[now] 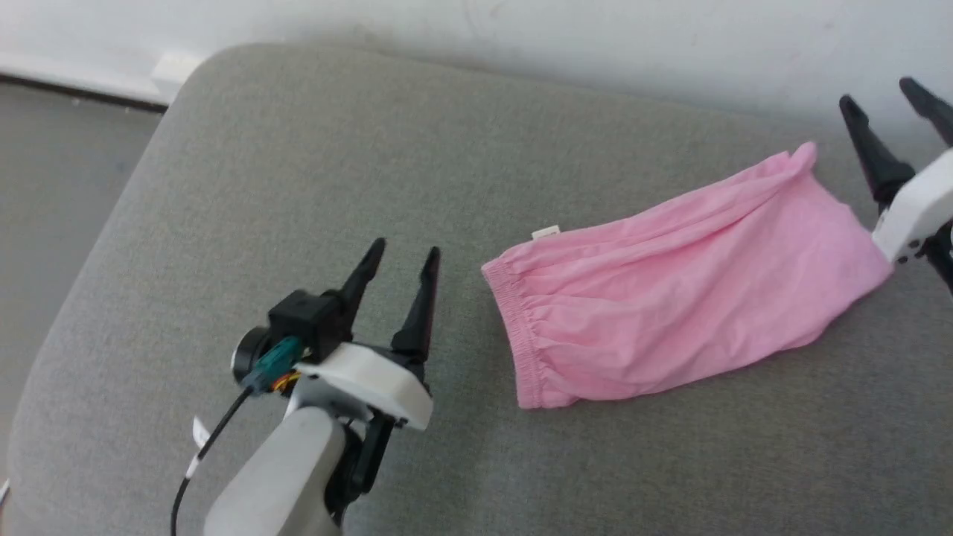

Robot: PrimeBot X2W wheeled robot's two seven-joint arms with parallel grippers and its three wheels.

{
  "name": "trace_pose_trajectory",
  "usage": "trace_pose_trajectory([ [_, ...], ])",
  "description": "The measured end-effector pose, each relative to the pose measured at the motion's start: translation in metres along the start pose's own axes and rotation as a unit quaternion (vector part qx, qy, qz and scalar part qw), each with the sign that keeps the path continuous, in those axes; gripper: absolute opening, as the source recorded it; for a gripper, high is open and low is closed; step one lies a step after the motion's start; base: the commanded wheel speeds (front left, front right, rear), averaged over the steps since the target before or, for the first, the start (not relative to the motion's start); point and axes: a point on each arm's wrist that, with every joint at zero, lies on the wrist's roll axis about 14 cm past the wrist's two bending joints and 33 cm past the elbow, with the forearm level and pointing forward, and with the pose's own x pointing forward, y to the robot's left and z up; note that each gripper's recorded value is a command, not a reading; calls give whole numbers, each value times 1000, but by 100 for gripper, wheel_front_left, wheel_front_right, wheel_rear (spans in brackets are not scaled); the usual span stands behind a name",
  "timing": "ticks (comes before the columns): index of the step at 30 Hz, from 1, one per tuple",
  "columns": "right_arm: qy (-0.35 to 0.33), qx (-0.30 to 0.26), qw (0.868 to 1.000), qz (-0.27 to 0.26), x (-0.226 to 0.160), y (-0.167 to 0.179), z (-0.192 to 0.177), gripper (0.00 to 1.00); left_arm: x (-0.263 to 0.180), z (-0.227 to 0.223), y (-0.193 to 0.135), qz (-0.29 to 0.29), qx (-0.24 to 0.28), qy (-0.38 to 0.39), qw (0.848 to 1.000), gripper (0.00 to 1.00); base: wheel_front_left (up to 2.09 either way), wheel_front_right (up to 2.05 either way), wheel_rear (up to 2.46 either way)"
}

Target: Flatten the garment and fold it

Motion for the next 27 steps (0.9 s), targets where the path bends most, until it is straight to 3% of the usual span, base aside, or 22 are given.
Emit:
trace_pose_trajectory([
  [6, -57, -7, 998, -13, -52, -1, 13, 100, -26, 24, 3, 33, -20, -44, 998, 100, 0, 0, 0],
  [11, -77, 14, 995, -55, -102, -10, 4, 100, -53, 3, -5, 39, -41, -18, 998, 100, 0, 0, 0],
  [19, -104, 75, 980, -154, -185, -14, -24, 100, -68, -56, -56, -31, -64, 110, 991, 100, 0, 0, 0],
  [27, -98, 89, 973, -187, -212, -7, -28, 100, -51, -87, -77, -51, -58, 196, 977, 100, 0, 0, 0],
])
